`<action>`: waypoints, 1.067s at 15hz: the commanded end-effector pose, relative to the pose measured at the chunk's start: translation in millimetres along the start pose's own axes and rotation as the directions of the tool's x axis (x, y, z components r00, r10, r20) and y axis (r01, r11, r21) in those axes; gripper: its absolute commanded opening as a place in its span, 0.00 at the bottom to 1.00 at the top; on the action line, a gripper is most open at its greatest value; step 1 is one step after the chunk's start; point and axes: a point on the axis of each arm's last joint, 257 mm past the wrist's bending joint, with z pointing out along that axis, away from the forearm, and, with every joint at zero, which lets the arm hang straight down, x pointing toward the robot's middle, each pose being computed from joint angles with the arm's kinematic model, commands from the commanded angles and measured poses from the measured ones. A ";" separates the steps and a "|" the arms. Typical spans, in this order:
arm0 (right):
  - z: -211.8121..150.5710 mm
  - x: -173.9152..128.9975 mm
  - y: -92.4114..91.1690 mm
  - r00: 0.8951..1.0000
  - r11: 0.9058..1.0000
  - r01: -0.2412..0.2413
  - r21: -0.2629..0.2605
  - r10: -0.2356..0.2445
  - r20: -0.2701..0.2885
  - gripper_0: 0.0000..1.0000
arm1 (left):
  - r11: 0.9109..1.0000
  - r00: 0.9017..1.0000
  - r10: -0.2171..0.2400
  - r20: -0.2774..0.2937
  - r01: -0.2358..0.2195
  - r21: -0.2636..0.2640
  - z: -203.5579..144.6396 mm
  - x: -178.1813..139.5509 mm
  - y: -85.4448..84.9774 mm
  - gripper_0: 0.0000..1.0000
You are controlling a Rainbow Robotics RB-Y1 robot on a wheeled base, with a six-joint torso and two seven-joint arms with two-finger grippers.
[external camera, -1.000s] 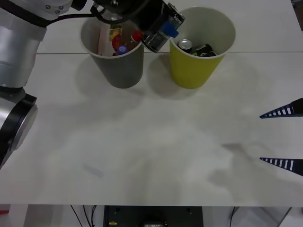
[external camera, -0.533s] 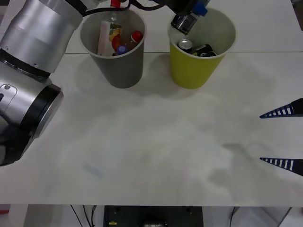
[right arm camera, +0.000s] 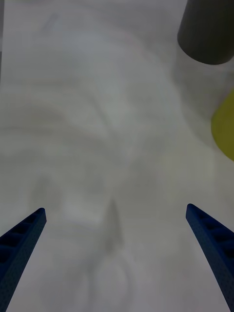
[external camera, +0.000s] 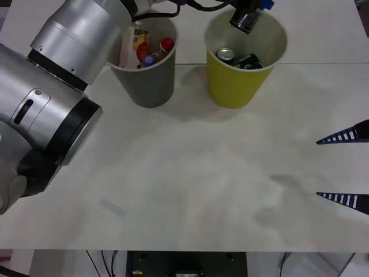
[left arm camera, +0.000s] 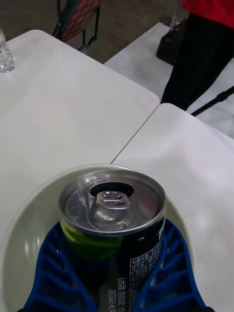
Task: Put the can into the green bin and the plastic bottle into the gray bin
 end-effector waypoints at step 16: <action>0.0 0.0 0.0 1.000 1.000 0.000 0.000 0.000 0.000 1.00 | 0.995 0.996 0.061 -0.062 -0.056 0.084 -66.1 37.3 40.6 1.00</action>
